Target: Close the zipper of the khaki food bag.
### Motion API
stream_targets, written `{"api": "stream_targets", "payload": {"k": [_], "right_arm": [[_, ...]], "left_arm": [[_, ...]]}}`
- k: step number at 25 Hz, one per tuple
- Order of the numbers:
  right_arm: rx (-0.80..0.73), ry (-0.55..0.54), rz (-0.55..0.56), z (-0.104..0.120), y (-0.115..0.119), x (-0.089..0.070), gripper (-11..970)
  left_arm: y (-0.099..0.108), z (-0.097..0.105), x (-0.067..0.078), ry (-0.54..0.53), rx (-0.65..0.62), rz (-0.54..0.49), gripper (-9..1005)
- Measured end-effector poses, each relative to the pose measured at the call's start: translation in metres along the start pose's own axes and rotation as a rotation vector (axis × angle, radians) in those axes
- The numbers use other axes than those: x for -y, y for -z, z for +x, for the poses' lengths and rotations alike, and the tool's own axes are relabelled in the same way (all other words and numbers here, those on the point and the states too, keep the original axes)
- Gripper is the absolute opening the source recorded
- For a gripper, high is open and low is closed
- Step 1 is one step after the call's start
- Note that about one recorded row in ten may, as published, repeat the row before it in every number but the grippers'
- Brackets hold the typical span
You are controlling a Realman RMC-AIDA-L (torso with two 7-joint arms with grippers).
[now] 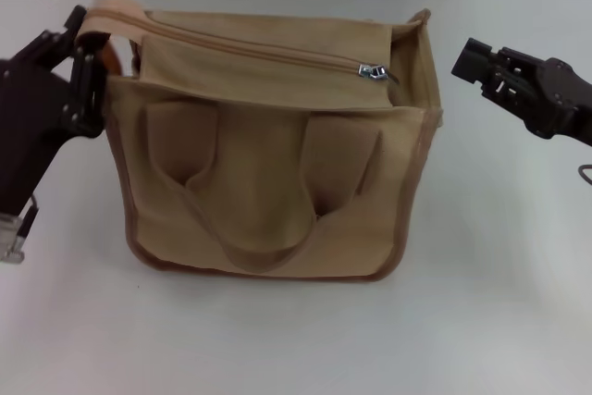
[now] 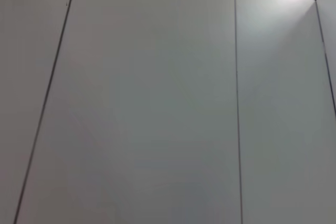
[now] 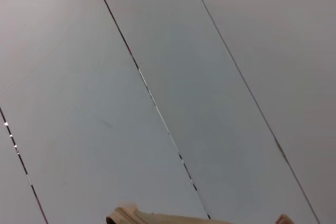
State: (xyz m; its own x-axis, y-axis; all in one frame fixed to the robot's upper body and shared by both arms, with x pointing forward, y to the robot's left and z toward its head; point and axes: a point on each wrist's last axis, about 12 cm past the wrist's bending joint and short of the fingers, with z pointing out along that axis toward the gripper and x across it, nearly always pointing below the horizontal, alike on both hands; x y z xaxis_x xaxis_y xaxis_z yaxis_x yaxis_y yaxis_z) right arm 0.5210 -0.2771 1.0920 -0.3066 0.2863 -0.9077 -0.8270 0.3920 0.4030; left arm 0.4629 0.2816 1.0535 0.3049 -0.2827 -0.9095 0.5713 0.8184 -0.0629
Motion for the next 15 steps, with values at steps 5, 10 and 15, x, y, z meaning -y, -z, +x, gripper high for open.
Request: {"api": "stream_targets", "payload": {"k": [5, 10, 15], "right_arm": [[0.018, 0.024, -0.006, 0.003, -0.005, -0.003, 362], [0.022, 0.038, -0.014, 0.006, -0.011, -0.004, 454], [0.018, 0.069, -0.026, 0.007, -0.017, -0.005, 510]], "left_arm": [[0.020, 0.000, 0.001, 0.006, -0.039, -0.030, 184], [0.049, 0.001, 0.002, 0.007, -0.098, -0.102, 362], [0.074, -0.003, 0.003, -0.005, -0.131, -0.154, 538]]}}
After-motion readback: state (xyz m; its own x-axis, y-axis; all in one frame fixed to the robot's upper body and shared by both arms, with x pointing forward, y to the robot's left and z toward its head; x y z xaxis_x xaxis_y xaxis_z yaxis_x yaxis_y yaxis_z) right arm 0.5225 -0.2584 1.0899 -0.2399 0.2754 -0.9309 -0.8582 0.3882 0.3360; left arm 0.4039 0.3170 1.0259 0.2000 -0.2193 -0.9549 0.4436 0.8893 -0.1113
